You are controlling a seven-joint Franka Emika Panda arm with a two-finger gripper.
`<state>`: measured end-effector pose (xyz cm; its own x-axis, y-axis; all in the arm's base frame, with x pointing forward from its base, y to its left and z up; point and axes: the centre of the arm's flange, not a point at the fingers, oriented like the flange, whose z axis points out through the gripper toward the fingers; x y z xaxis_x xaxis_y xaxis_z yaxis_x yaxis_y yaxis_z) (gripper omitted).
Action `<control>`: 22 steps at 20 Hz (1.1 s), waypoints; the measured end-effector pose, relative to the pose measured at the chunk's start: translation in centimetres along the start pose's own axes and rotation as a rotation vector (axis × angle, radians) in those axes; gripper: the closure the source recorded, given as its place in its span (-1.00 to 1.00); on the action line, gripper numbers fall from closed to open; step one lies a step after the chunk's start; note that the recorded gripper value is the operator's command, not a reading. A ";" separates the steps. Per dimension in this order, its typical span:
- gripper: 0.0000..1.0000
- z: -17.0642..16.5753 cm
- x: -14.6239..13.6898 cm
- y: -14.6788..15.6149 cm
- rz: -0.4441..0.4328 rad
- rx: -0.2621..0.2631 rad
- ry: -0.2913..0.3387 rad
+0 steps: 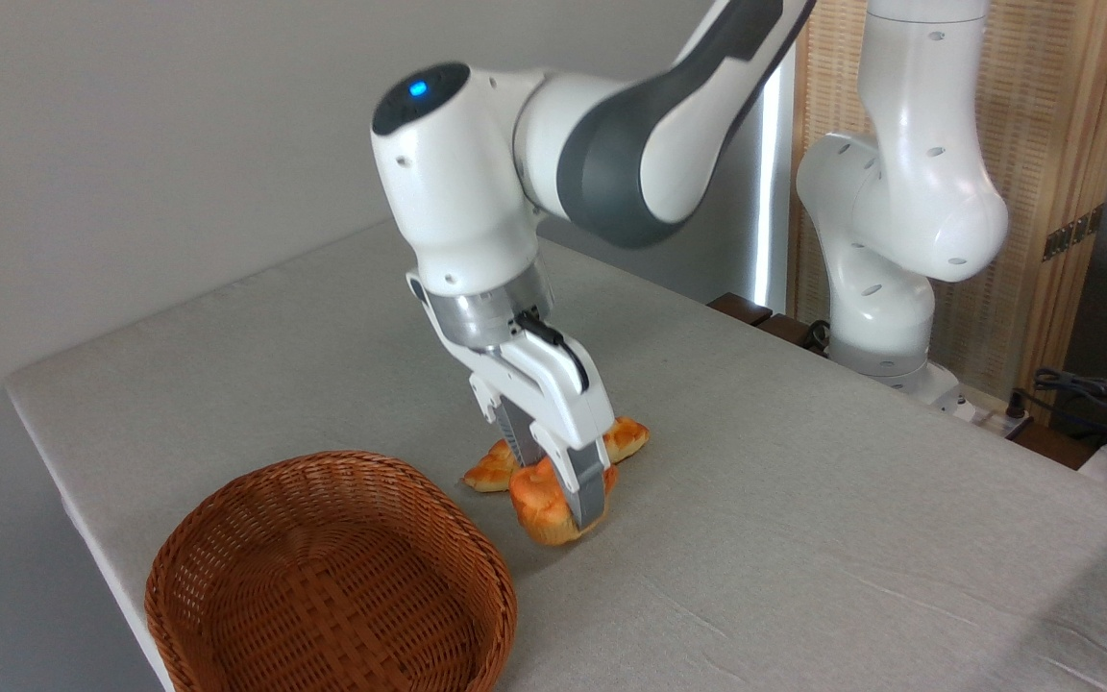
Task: Put bread into the basket
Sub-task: 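Lift the bun and carry it over the wicker basket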
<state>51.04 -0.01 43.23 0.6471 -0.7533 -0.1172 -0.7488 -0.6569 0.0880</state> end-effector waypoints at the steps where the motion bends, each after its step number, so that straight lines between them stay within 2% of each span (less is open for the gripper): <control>1: -0.19 -0.8 -0.1 0.1 0.002 -0.009 -0.008; 3: -0.20 -2.6 0.0 0.3 0.002 -0.016 -0.006; 6: -0.20 -5.9 0.8 0.5 0.001 -0.004 0.064; 8: -0.20 -7.8 1.5 0.7 0.009 0.023 0.104; 10: -0.20 -9.4 2.5 0.4 0.005 0.060 0.177; 13: -0.20 -10.0 4.6 -0.2 0.001 0.126 0.286; 15: -0.22 -9.0 6.4 -0.4 0.005 0.137 0.313; 16: -0.44 -8.3 7.2 -0.7 0.001 0.143 0.330; 17: -0.99 -7.7 8.0 -0.9 -0.001 0.151 0.344; 22: -1.00 -4.2 12.3 -0.7 0.013 0.181 0.372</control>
<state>60.14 -8.98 45.83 0.6205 -0.7428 0.2515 -0.7485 -0.6566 -0.0926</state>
